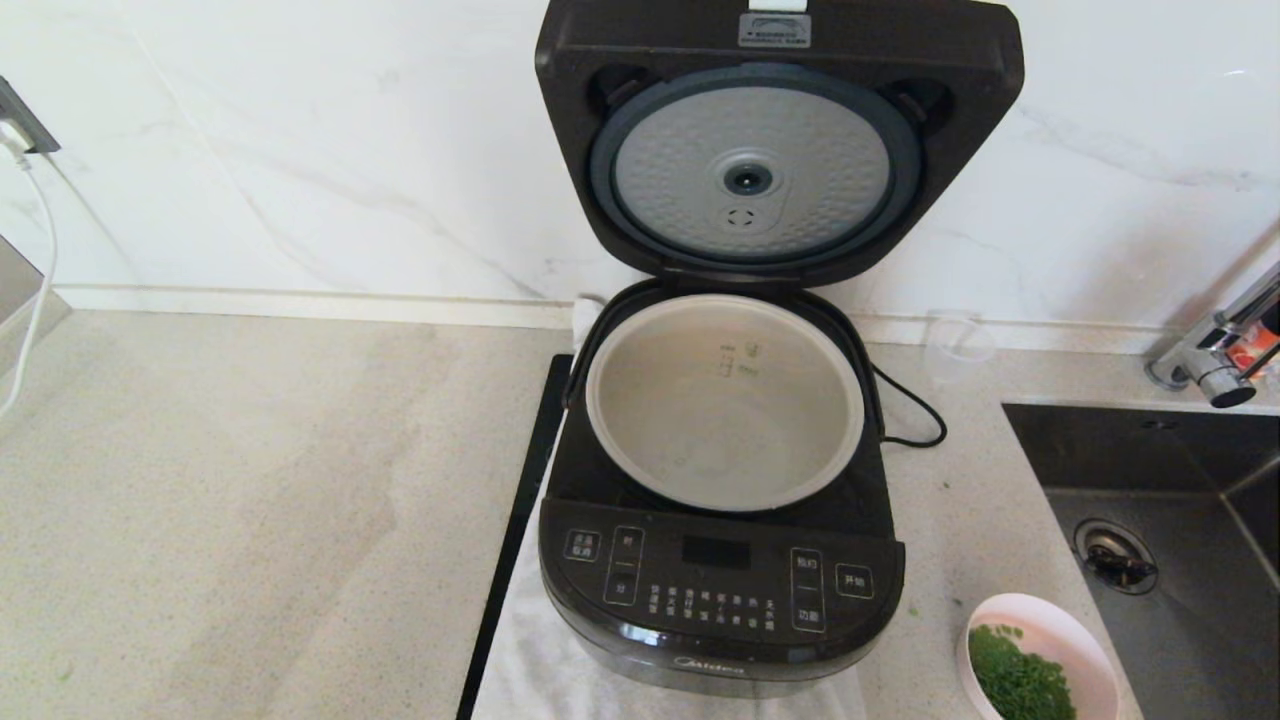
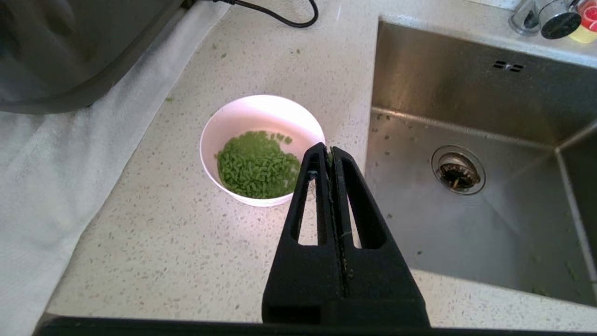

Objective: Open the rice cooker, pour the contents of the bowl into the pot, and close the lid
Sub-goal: Turn on the tap

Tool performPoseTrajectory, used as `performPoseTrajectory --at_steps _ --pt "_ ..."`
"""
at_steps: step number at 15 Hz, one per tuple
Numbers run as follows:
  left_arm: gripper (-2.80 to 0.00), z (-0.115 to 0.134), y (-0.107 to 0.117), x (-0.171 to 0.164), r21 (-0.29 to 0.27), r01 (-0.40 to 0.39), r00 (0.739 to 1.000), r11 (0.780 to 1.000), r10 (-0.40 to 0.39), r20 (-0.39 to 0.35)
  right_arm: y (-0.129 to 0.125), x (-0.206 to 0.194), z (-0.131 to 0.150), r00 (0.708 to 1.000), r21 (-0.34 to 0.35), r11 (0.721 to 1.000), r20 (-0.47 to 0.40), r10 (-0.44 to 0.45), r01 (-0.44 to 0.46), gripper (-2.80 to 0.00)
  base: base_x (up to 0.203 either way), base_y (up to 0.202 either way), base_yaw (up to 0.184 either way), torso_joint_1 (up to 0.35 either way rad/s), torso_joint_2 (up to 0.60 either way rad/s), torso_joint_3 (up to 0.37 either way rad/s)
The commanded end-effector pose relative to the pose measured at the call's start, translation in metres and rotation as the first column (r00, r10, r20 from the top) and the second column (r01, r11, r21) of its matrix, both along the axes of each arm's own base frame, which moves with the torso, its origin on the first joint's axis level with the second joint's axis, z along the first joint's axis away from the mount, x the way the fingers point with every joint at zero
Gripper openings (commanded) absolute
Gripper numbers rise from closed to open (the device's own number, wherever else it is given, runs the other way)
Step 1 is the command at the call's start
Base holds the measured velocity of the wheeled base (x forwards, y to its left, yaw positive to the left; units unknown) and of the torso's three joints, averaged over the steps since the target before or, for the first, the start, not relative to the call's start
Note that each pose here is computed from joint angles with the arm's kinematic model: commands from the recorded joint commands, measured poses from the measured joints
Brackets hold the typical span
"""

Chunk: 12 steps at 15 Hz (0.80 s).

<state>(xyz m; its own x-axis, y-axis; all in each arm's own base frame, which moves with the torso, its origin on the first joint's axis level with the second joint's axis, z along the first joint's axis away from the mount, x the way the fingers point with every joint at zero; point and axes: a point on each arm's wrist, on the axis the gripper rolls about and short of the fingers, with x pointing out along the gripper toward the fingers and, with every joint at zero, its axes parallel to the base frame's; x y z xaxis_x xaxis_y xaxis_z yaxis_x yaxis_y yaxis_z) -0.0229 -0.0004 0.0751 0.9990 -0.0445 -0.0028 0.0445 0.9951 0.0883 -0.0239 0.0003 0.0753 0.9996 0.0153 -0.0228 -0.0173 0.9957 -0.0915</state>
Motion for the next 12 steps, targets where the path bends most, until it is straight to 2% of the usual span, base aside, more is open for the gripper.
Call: performPoseTrajectory --at_steps 1,5,6,8,10,12 --pt "-2.8 0.0 0.0 0.0 0.002 0.0 1.0 1.0 0.0 -0.002 0.0 0.0 -0.001 1.0 0.003 1.0 0.0 0.003 -0.003 -2.8 0.0 0.0 0.0 0.0 0.0 0.0" --pt "-2.8 0.0 0.0 0.0 0.002 0.0 1.0 1.0 0.0 -0.002 0.0 -0.001 0.005 1.0 0.034 0.999 0.024 -0.01 0.009 -2.8 0.0 0.0 0.0 0.0 0.0 0.0" --pt "-2.8 0.0 0.0 0.0 -0.003 0.0 1.0 1.0 0.0 -0.002 0.0 -0.004 0.02 0.999 0.04 0.999 0.04 -0.019 0.017 -2.8 0.0 0.0 0.0 0.0 0.0 0.0" --pt "-2.8 0.0 0.0 0.0 -0.012 -0.003 1.0 1.0 0.003 -0.002 -0.001 -0.008 0.077 0.998 0.067 0.998 0.057 -0.024 0.02 -2.8 0.0 0.0 0.0 0.0 0.0 0.0" --pt "-2.8 0.0 0.0 0.0 -0.017 -0.003 1.0 1.0 0.003 -0.003 -0.002 0.008 0.108 0.999 0.033 0.999 0.001 -0.041 0.041 -2.8 0.0 0.0 0.0 0.0 0.0 0.0" --pt "-2.8 0.0 0.0 0.0 -0.018 -0.003 1.0 1.0 0.003 -0.002 -0.003 0.034 0.116 0.988 -0.026 0.993 -0.1 -0.116 0.114 -2.8 0.0 0.0 0.0 0.0 0.0 0.0"
